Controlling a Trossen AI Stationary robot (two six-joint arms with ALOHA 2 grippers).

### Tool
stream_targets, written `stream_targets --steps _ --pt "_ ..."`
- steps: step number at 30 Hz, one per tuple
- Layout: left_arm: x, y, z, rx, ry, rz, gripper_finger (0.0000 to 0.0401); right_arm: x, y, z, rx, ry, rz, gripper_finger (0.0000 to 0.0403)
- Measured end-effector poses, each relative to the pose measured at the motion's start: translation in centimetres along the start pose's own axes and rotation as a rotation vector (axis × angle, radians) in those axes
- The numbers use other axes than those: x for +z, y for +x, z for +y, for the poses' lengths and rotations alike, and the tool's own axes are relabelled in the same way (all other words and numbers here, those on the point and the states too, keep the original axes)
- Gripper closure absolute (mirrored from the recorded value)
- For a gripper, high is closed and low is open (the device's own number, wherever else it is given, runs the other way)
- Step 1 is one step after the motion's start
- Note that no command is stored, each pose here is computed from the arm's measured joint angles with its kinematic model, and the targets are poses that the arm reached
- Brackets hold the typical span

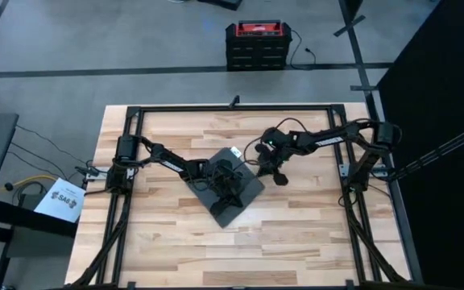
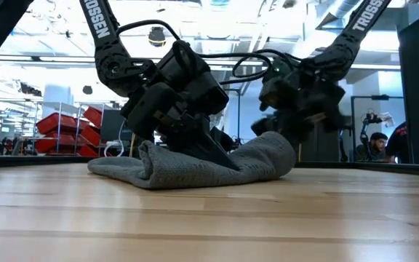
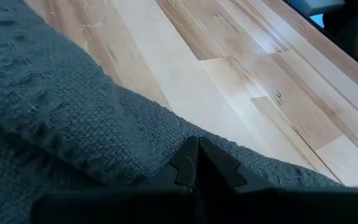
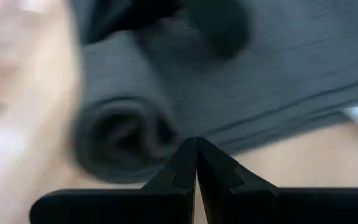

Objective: Roll towel
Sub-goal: Roll the gray towel

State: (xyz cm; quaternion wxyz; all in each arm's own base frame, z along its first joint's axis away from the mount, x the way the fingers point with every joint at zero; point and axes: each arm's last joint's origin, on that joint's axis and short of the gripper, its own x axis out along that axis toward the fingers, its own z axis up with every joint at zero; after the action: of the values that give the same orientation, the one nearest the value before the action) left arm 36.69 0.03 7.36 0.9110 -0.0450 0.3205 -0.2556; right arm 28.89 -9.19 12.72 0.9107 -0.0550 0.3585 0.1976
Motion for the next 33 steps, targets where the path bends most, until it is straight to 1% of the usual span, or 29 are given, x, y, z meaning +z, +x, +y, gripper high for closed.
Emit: stream_targets --steps 2,4,8,11,15,22,26,30,33 --pt "0.0 0.0 -0.1 0.000 0.002 0.001 0.0401 0.4 -0.1 -0.5 -0.050 -0.052 -0.035 0.0403" --pt "0.0 0.0 -0.1 0.001 0.004 0.001 0.0401 0.9 0.0 -0.7 -0.063 -0.084 -0.088 0.0403" --pt "0.0 0.0 -0.1 0.000 0.008 0.001 0.0401 1.0 1.1 -0.2 0.039 -0.068 -0.140 0.0403" --pt "0.0 0.0 -0.1 0.000 0.010 -0.001 0.0401 0.4 2.2 0.4 0.116 -0.027 -0.130 0.0403" --pt "0.0 0.1 -0.1 0.000 0.009 -0.002 0.0401 -0.3 3.1 0.9 0.177 0.030 -0.091 0.0403" --pt "0.0 0.1 -0.1 -0.001 0.005 0.000 0.0401 -1.3 2.5 1.5 0.255 0.134 0.000 0.0403" --pt "0.0 0.1 -0.1 -0.002 0.005 0.000 0.0401 -1.9 2.1 1.4 0.293 0.195 0.024 0.0403" --pt "0.0 0.1 -0.1 -0.002 0.004 0.000 0.0401 -1.8 1.3 1.1 0.276 0.203 0.017 0.0403" --pt "0.0 0.1 -0.1 -0.002 0.003 0.000 0.0401 -0.9 0.2 0.9 0.239 0.158 -0.026 0.0403"
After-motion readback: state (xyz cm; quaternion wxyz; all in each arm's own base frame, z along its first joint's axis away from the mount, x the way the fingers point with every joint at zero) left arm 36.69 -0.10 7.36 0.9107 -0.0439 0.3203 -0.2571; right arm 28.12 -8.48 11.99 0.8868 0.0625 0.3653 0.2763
